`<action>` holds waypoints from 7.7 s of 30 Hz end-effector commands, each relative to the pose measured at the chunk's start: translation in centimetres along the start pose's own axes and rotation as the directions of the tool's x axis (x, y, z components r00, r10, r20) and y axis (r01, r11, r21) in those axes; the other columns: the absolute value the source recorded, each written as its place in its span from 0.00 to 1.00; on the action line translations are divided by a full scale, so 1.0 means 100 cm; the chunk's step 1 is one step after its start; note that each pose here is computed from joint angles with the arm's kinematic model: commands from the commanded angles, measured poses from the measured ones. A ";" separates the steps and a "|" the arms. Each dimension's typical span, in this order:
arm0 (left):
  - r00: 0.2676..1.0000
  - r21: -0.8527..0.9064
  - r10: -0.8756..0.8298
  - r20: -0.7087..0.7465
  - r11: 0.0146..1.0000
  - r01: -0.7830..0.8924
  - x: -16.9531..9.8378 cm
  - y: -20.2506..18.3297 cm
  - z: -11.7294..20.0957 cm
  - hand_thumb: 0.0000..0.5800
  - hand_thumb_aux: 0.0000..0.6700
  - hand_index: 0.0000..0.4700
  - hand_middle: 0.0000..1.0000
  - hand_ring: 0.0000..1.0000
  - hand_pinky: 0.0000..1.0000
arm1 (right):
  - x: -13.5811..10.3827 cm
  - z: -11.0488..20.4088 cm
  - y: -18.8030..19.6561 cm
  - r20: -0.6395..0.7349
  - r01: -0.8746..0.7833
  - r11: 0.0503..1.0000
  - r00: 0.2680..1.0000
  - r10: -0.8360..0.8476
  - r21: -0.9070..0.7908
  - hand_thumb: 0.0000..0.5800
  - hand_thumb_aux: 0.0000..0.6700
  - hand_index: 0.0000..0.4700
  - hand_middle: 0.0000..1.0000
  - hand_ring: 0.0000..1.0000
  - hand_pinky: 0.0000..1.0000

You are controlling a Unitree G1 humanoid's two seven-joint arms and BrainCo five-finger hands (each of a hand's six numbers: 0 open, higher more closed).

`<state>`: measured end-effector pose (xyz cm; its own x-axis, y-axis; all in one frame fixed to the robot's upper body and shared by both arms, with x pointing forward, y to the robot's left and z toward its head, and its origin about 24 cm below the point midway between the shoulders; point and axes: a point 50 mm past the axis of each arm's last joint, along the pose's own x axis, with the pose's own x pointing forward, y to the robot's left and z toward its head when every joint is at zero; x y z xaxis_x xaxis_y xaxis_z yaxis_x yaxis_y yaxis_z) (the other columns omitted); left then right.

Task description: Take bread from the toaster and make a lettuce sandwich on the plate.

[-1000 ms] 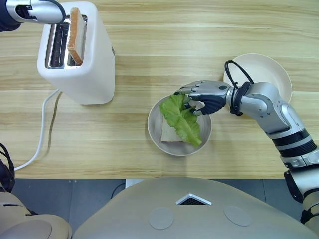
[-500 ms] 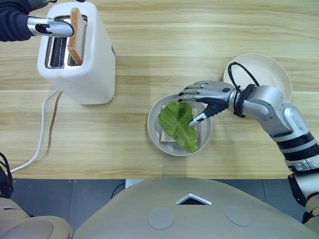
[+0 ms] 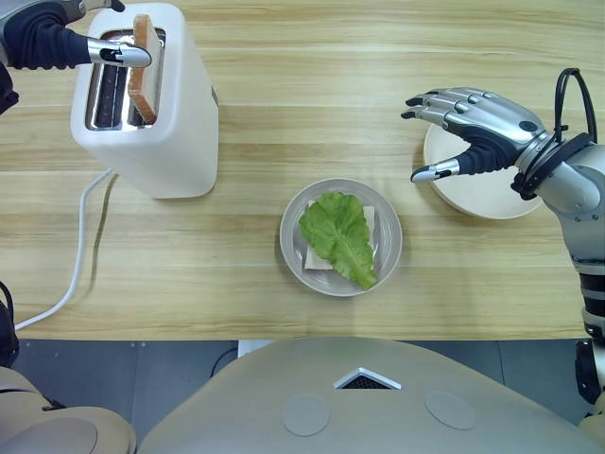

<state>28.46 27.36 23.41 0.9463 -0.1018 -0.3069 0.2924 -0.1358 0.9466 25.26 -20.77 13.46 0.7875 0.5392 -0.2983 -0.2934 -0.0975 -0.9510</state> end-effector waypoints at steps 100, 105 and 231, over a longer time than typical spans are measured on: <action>0.999 0.089 -0.016 -0.031 0.996 0.019 0.011 0.040 0.019 1.00 1.00 1.00 0.00 0.00 0.00 | -0.013 -0.046 0.021 -0.237 -0.012 1.000 0.971 0.008 -0.015 0.00 0.00 0.00 0.00 0.00 0.00; 1.000 0.107 0.004 0.000 0.994 -0.004 0.010 0.046 0.024 1.00 1.00 1.00 0.00 0.00 0.00 | -0.013 -0.047 0.021 -0.243 -0.005 1.000 0.970 0.002 -0.013 0.00 0.00 0.00 0.00 0.00 0.00; 0.779 0.272 -0.182 0.600 0.962 0.015 0.068 0.021 0.199 0.00 0.00 0.00 0.00 0.00 0.00 | 0.023 0.064 0.073 0.480 -0.575 0.750 0.784 0.393 0.327 0.00 0.00 0.00 0.00 0.00 0.00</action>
<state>33.34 5.83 19.23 0.5374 -0.6496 -0.5377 0.3289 -0.4257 0.8430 21.64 -14.38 7.83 0.2543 0.8185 -0.5151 -0.8136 -0.1069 -0.5715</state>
